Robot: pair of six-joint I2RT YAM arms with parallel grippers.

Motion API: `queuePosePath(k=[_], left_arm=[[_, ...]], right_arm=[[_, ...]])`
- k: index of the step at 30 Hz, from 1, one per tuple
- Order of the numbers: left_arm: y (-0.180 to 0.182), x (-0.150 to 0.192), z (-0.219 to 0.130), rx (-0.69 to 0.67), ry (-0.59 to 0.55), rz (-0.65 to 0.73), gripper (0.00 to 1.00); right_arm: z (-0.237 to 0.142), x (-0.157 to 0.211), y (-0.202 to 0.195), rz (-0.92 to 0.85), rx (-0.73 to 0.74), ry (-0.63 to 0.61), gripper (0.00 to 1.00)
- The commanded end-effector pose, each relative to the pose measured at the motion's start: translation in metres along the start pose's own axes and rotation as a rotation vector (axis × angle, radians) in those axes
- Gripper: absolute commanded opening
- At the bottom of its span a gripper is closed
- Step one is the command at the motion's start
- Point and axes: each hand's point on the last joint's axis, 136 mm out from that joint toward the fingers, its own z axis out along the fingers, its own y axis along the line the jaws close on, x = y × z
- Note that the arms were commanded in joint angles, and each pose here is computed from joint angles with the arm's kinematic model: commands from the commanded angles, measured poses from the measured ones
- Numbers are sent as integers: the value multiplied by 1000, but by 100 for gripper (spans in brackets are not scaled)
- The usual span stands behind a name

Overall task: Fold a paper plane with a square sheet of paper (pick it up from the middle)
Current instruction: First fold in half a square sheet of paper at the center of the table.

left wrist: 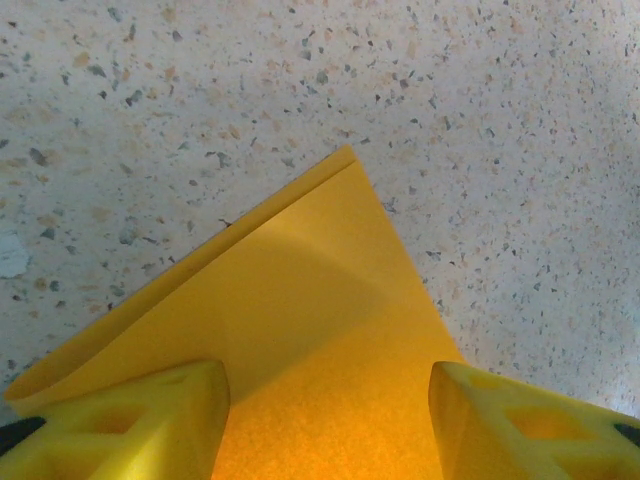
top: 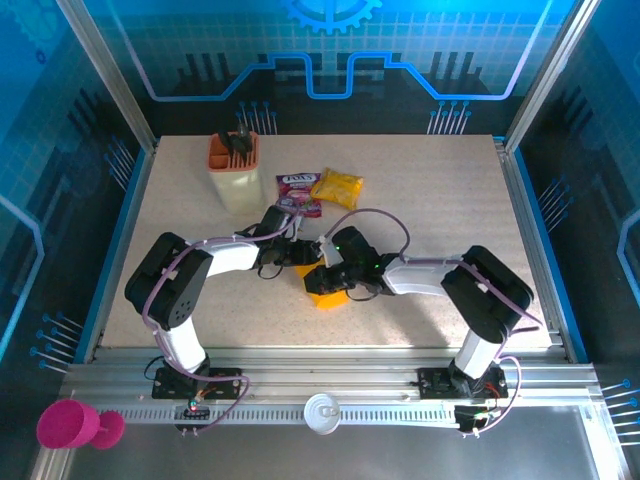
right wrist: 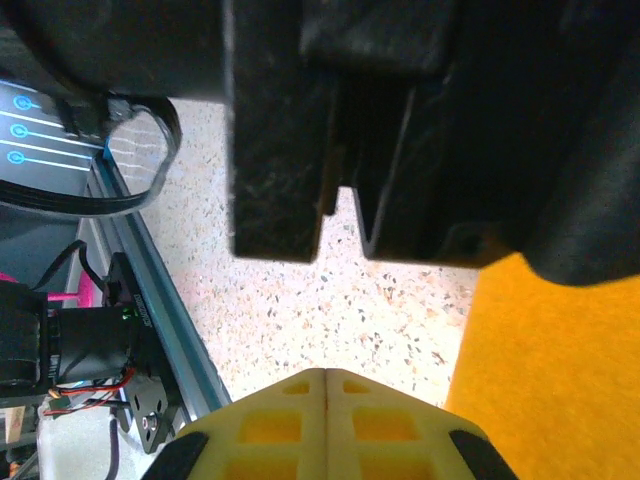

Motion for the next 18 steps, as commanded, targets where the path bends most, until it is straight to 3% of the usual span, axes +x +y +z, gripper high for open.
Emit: queuePosePath(k=[1,18], left_arm=[[19,25,12,-50,94,-13,57],[23,28,14,-63,106,-14,56]], right_arm=[[12,2,-1,-1,-20,-10,1],[16,54,-72,120,190,108,0]])
